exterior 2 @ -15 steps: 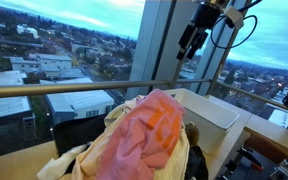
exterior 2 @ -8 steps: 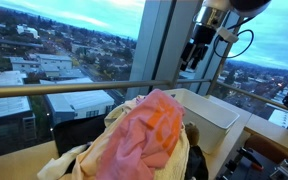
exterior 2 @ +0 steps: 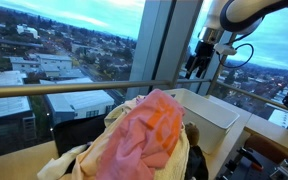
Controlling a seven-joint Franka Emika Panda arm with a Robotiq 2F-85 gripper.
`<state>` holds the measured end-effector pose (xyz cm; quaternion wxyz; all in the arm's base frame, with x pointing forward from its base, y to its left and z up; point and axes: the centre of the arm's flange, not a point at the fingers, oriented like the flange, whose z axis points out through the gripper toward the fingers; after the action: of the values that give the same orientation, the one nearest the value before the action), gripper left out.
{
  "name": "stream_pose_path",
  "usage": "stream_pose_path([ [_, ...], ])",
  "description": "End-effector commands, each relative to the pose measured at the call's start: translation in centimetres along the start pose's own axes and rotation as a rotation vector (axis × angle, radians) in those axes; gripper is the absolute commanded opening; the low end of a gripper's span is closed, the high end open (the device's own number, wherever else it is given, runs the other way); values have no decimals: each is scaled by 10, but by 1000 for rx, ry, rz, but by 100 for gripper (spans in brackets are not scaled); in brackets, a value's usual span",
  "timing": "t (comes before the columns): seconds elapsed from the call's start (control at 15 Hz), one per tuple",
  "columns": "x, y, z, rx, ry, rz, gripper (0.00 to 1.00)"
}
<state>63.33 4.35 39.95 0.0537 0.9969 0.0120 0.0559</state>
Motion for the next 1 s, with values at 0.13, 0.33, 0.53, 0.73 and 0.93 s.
stream_pose_path([
  [0.13, -4, 51, 4, 58, 0, 69, 100],
  [0.33, -11, 69, -5, 106, -3, 97, 100],
  [0.53, -13, 88, -30, 158, 12, 105, 100],
  [0.73, -6, 85, -24, 137, 21, 114, 100],
  [0.93, -6, 82, -17, 138, 12, 111, 100],
])
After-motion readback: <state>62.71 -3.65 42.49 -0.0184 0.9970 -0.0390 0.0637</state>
